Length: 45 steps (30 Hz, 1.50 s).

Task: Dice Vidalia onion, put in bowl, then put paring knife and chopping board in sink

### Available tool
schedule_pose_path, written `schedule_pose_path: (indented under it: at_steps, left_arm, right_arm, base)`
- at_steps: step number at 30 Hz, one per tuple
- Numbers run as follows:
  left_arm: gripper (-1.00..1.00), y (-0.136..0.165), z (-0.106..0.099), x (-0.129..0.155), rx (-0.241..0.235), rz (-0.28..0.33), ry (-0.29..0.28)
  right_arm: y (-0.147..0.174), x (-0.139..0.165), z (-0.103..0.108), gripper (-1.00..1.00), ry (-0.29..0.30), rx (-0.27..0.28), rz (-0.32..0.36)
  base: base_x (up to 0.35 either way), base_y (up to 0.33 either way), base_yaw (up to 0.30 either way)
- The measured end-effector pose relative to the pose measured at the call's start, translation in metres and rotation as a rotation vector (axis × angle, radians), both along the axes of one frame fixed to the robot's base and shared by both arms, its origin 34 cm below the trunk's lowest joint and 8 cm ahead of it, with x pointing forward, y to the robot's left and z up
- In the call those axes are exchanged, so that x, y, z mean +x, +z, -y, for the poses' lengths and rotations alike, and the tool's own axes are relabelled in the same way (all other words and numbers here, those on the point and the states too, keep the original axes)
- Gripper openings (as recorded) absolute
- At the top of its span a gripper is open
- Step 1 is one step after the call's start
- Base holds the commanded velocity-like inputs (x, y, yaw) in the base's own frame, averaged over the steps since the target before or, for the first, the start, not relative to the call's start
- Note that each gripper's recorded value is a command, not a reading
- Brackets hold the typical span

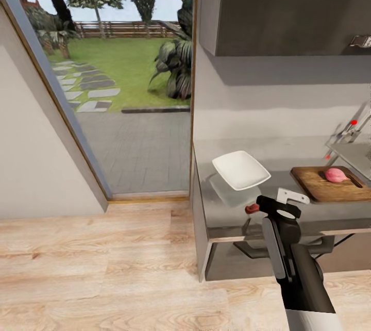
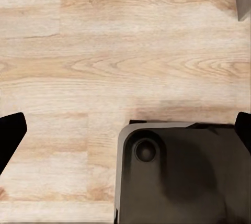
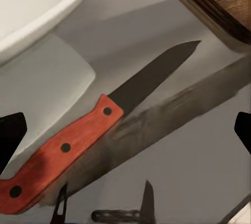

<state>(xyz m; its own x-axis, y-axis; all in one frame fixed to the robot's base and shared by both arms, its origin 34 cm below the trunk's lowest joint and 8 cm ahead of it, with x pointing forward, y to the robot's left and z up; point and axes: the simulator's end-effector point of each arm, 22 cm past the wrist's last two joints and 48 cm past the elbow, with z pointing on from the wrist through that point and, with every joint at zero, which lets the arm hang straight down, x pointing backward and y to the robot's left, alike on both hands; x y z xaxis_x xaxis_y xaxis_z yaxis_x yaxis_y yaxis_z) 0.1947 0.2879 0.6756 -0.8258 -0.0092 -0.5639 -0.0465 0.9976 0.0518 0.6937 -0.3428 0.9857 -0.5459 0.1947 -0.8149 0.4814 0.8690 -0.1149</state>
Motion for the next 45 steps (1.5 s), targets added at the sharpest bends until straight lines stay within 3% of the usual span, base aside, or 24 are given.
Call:
schedule_pose_path:
  at_steps: [45]
  left_arm:
    - [1.00, -0.004, 0.000, -0.020, 0.002, -0.056, 0.000]
  right_arm:
    - [-0.043, -0.005, -0.001, 1.00, 0.003, 0.003, -0.082]
  base:
    - [0.023, 0.014, 0.000]
